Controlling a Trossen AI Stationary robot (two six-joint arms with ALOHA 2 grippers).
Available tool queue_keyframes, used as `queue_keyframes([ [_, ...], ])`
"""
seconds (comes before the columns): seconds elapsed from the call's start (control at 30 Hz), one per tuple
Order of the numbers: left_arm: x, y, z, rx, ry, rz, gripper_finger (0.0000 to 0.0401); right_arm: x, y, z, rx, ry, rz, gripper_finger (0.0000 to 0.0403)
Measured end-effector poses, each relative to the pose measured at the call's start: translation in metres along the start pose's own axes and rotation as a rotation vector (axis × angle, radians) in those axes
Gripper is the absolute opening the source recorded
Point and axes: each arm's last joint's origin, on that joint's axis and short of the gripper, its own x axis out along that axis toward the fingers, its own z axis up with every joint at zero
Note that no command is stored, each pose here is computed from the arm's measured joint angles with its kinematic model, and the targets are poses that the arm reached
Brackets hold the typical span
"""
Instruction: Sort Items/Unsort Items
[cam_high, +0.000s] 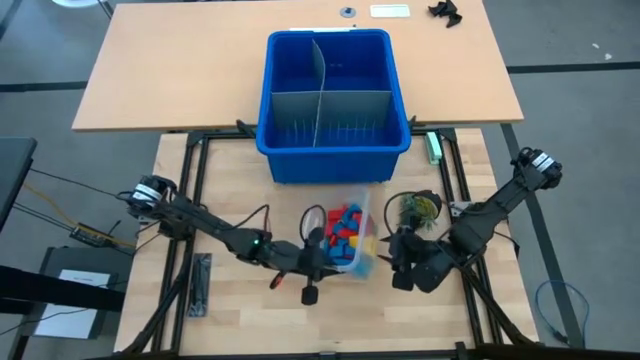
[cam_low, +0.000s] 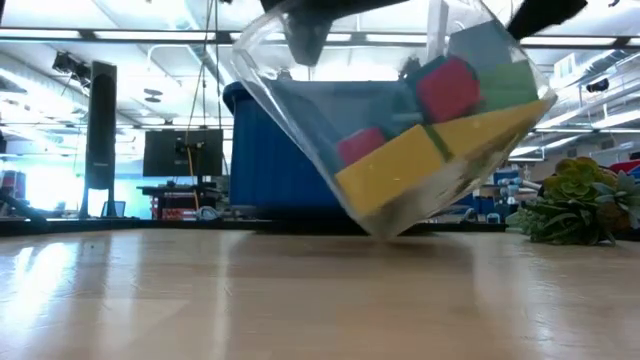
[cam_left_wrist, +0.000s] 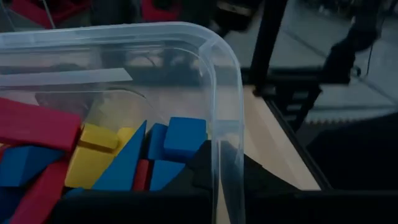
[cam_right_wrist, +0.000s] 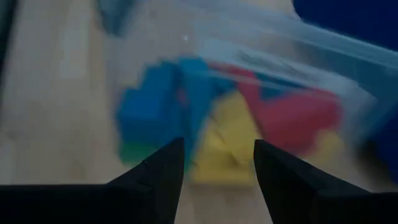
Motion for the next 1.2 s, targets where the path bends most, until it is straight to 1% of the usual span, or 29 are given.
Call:
queue_keyframes([
  [0.13,0.000,0.006,-0.002,-0.016,-0.028,-0.005,0.0023,0.004,0.003,0.014,-0.020,-0.103,0.031,0.0183],
  [0.27,0.000,0.008,-0.002,-0.005,-0.023,-0.008,0.0023,0.013,-0.006,0.029,-0.031,-0.164,0.013,0.0175],
  [0.47,0.000,0.008,-0.003,-0.002,-0.018,0.000,0.0025,0.023,-0.017,0.041,-0.068,-0.175,0.043,0.0168],
  [0.7,0.000,0.008,-0.005,0.003,-0.005,0.004,0.0029,0.029,-0.024,0.044,-0.055,-0.154,0.077,0.0164],
  [1.2,0.000,0.009,-0.008,0.004,0.030,0.010,0.0046,0.030,-0.024,0.044,-0.046,-0.152,0.077,0.0164],
])
